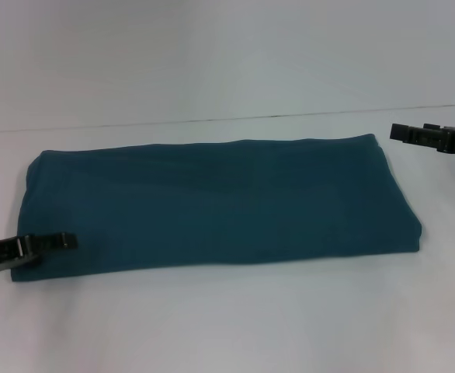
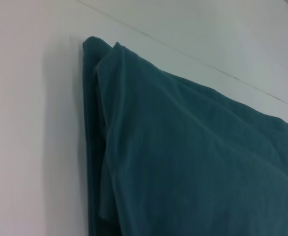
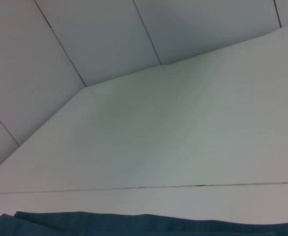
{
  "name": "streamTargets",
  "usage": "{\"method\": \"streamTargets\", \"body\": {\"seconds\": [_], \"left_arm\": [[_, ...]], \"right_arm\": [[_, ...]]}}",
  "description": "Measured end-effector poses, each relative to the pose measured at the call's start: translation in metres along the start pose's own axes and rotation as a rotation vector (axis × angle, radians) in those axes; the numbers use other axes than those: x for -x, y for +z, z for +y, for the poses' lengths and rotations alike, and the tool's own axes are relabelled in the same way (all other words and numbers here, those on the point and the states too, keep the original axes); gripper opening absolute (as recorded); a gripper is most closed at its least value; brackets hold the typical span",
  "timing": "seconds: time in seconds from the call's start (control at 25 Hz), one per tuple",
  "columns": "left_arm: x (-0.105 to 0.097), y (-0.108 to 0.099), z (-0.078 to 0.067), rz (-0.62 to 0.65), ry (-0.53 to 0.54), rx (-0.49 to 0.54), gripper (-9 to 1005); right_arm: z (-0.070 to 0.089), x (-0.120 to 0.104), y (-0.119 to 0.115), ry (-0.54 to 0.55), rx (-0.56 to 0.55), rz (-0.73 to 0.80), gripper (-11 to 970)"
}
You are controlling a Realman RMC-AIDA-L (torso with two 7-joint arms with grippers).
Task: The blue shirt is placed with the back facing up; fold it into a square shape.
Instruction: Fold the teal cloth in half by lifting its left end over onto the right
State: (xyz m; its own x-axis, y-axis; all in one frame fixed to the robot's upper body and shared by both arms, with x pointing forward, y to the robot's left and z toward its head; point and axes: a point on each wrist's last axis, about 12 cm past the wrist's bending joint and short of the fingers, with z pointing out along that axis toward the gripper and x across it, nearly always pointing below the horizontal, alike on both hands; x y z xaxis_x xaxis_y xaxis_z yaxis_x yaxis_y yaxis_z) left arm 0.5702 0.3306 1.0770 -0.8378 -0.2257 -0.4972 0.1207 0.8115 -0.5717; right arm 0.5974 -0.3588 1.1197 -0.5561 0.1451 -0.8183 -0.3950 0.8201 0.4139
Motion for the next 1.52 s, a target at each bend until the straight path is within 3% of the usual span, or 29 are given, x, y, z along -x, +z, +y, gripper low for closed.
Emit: {"method": "streamTargets", "body": {"seconds": [0.2,0.52,0.84,1.52], "left_arm": [[0.004,-0.005,-0.005,-0.01,0.01,-0.033,878],[0.008,-0.035,-0.005,-0.022,-0.037,-0.108,878],[-0.002,-0.042,0.01,0.05,-0.137,-0.005,877],[0.002,-0.024,0.019,0.035,-0.167,0.112,878]], "right_arm": [[0.0,0.0,0.0,0.001,-0.001,-0.001,930],[-0.001,-0.002,-0.002,0.003,-0.003,0.0,930],[-0.004,-0.001,-0.004,0.003,-0.013,-0.001,931],[-0.005,-0.002,-0.006,0.002,-0.012,0.001,931]]}}
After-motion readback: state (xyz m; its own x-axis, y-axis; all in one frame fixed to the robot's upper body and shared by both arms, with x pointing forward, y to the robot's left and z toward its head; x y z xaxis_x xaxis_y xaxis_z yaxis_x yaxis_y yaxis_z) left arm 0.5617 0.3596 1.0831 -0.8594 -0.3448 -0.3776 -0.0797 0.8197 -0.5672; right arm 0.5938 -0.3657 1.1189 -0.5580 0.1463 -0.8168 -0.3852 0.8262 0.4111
